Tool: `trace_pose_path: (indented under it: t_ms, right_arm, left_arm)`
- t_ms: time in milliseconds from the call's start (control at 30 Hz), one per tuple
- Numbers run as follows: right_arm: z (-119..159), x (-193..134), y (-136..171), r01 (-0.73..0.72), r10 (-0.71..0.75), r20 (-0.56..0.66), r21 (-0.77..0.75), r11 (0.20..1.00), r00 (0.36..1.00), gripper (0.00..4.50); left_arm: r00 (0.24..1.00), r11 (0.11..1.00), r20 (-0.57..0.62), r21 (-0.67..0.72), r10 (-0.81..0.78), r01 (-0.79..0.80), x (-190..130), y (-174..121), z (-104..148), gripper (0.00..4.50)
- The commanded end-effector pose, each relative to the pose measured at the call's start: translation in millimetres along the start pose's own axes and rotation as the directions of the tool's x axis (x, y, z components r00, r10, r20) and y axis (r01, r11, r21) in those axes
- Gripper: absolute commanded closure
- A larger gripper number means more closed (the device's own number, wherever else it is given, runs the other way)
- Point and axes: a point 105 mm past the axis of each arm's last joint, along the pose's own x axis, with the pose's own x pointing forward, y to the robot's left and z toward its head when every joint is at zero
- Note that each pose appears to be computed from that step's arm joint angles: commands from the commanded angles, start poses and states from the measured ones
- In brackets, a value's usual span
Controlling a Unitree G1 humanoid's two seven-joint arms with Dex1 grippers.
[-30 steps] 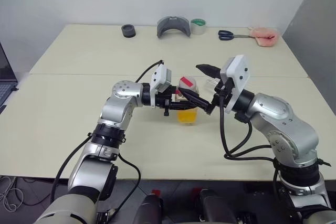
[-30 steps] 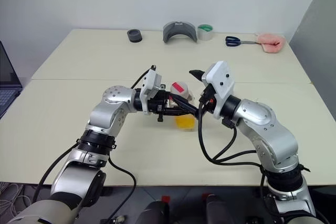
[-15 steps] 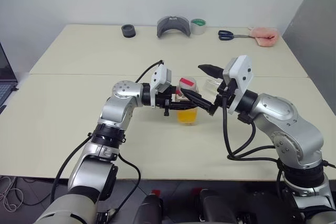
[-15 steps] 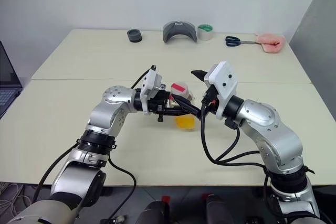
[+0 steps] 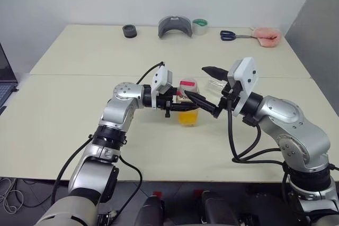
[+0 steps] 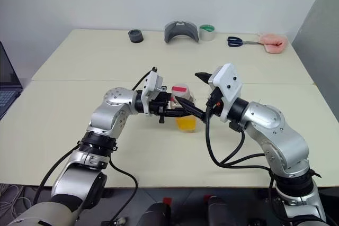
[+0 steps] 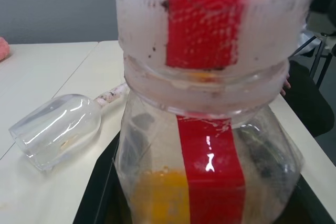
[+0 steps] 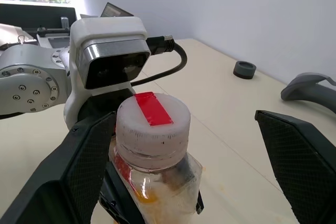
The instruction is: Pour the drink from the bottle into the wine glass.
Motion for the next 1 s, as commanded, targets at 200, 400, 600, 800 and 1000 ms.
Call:
trace_pose_path:
  t_ms: [200,400,600,800,1000]
  right_arm:
    - [9.8,-9.1,-13.0,0.069,-0.069,0.024,-0.04,0.997,0.997,0.0]
    - [9.3,-9.8,-13.1,0.07,-0.069,0.022,-0.041,0.997,0.997,0.0]
    - [8.9,-10.5,-12.4,0.067,-0.066,0.02,-0.042,0.997,0.998,0.0]
    - [8.9,-10.8,-11.5,0.063,-0.062,0.018,-0.043,0.997,0.998,0.0]
    - [8.4,-11.1,-9.8,0.051,-0.05,0.016,-0.042,0.998,0.999,0.0]
  left_arm:
    - [0.999,0.998,0.024,0.05,-0.028,0.027,1.5,-3.4,11.7,2.79]
    - [0.999,0.998,0.025,0.048,-0.028,0.026,2.3,-4.0,11.5,2.79]
    - [0.999,0.999,0.025,0.046,-0.025,0.024,1.6,-3.8,9.9,2.79]
    - [0.999,0.999,0.025,0.045,-0.023,0.022,1.3,-3.7,8.3,2.79]
    - [0.999,0.999,0.027,0.044,-0.021,0.02,1.2,-3.2,7.7,2.79]
